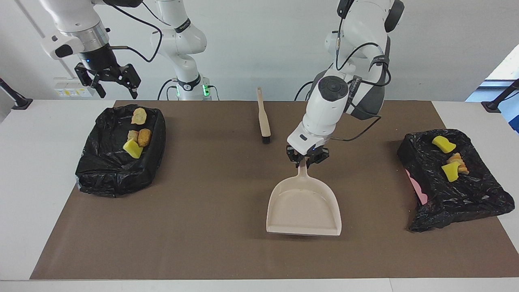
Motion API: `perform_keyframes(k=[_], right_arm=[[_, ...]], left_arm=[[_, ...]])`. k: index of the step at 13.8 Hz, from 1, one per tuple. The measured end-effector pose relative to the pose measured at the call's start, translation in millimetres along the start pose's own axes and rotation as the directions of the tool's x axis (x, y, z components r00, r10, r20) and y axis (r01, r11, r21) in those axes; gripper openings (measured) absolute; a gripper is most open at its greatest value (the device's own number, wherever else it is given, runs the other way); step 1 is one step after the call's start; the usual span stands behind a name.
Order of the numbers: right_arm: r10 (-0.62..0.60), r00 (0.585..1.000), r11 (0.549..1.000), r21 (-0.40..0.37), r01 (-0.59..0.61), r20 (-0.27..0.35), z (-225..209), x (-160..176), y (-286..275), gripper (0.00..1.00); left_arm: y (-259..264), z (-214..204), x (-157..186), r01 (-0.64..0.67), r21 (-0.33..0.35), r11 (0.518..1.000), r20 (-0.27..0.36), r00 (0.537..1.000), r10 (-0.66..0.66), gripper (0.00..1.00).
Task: Sweep and dump trash in bin
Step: 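Bring the empty dustpan back to the table center with the left gripper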
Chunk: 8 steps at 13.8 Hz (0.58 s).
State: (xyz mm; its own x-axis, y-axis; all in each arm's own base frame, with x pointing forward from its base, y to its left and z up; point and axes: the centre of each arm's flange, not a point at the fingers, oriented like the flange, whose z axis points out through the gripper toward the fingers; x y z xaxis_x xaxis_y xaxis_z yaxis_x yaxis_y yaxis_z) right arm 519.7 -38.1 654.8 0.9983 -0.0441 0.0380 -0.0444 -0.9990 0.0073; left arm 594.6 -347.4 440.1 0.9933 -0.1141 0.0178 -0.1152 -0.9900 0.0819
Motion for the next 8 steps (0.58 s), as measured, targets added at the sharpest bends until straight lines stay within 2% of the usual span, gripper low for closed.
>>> perform_keyframes(k=[3, 8], right_arm=[[-0.008, 1.0, 1.0, 0.001, 0.008, 0.005, 1.0, -0.3, -3.9, 1.0], [-0.005, 1.0, 1.0, 0.001, 0.005, 0.023, 2.7, -2.2, -2.7, 1.0]], left_arm=[[23.9, 20.0, -2.2, 0.013, -0.019, 1.0, -0.002, 1.0, -0.013, 0.32], [45.2, 51.4, -7.9, -0.009, -0.006, 1.0, 0.012, 1.0, 0.009, 0.32]])
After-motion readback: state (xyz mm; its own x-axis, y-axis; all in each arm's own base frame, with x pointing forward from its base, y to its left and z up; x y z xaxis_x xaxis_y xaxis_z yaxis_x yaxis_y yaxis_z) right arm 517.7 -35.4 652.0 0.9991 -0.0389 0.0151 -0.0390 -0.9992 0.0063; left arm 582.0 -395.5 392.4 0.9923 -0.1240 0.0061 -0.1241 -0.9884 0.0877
